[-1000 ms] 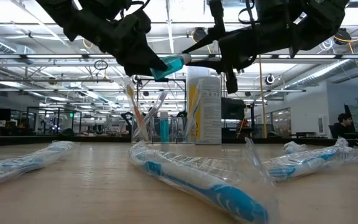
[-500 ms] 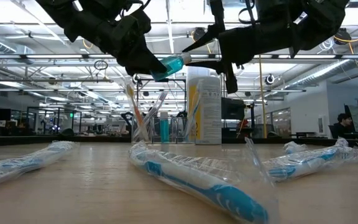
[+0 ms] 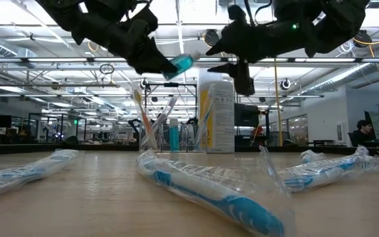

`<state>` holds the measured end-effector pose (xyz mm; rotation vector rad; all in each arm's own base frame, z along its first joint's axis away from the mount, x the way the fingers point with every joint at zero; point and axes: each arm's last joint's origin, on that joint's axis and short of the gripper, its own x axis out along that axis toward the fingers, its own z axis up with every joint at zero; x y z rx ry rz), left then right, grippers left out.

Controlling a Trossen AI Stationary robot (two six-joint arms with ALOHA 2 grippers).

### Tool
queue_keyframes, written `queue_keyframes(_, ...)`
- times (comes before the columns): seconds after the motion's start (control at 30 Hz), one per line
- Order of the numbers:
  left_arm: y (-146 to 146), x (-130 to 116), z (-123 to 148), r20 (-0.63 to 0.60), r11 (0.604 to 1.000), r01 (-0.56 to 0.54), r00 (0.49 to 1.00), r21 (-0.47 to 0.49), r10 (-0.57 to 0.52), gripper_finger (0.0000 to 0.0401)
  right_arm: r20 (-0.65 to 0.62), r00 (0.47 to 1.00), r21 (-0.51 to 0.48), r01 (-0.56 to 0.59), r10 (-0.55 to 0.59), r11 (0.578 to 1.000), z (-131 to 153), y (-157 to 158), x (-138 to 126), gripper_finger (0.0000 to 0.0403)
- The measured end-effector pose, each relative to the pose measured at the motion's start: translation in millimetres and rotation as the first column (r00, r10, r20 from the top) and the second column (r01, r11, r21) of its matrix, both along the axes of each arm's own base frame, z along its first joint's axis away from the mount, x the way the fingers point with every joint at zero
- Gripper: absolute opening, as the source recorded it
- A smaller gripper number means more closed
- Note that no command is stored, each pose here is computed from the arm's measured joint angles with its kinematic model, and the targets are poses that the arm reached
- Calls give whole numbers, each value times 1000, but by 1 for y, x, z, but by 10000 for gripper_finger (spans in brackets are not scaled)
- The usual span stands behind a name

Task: Pick & Place toothbrushing station
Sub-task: Put the top blue mouthwash into the middle section of the transparent organizer

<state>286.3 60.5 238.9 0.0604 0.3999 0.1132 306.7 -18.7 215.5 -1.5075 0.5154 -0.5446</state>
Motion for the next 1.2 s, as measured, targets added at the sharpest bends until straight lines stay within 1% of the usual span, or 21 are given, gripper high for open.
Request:
queue_keyframes(0.1,7,-8,13,47,998,-22,999,57,19,94,116,991,1,61,-60,998,11,-9,-2,180)
queue_keyframes(0.17,12,-13,24,102,993,-55,994,102,44,93,239,970,16,36,-39,999,20,-18,-4,179)
queue_keyframes(0.23,16,-19,34,144,987,-88,987,136,68,93,405,914,88,-56,16,995,28,-30,-7,177)
queue_keyframes(0.27,18,-20,38,169,984,-99,983,151,73,93,487,872,149,-139,50,979,30,-37,-7,175)
queue_keyframes(0.3,20,-22,41,190,981,-110,979,160,79,93,567,820,226,-249,81,942,31,-45,-8,175)
queue_keyframes(0.33,23,-23,43,199,979,-121,976,164,87,93,638,763,306,-375,104,875,30,-54,-9,174)
queue_keyframes(0.37,25,-25,44,205,978,-129,974,163,95,93,696,708,377,-504,121,777,29,-63,-10,174)
queue_keyframes(0.4,27,-25,45,216,977,-137,971,162,101,93,740,661,435,-614,128,659,29,-72,-12,174)
queue_keyframes(0.43,29,-25,45,222,977,-141,970,162,103,93,765,627,471,-700,146,537,28,-81,-14,175)
queue_keyframes(0.47,30,-25,44,218,978,-135,971,160,99,93,781,603,497,-758,164,421,27,-88,-14,174)
queue_keyframes(0.5,32,-25,43,212,979,-127,973,159,91,93,794,590,526,-788,148,320,26,-94,-12,174)
queue_keyframes(0.53,33,-24,40,201,981,-109,977,158,76,93,802,586,551,-800,115,237,24,-98,-13,174)
queue_keyframes(0.57,34,-22,37,191,984,-85,980,159,54,93,807,586,568,-805,76,171,22,-100,-13,173)
queue_keyframes(0.6,35,-20,36,193,984,-56,981,167,23,93,814,580,571,-810,43,133,22,-102,-14,172)
queue_keyframes(0.63,35,-18,35,203,984,-23,979,179,-14,93,819,574,569,-816,20,106,22,-104,-13,172)
queue_keyframes(0.7,37,-15,34,229,980,33,970,198,-79,93,821,571,568,-819,11,82,22,-103,-11,172)
queue_keyframes(0.8,39,-8,29,256,977,81,958,199,-131,93,811,585,583,-810,25,60,17,-96,-6,175)
queue_keyframes(0.9,41,-2,25,270,975,87,952,205,-141,93,816,572,568,-820,78,73,18,-86,-4,175)
queue_keyframes(1.0,42,3,19,271,975,89,952,205,-144,93,825,556,551,-831,101,74,20,-80,-2,174)
queue_keyframes(1.1,43,6,14,259,975,98,954,199,-149,93,842,528,522,-849,112,76,23,-76,-2,174)
queue_keyframes(1.2,44,8,10,248,976,98,958,193,-145,93,843,531,523,-847,89,94,23,-77,-2,173)
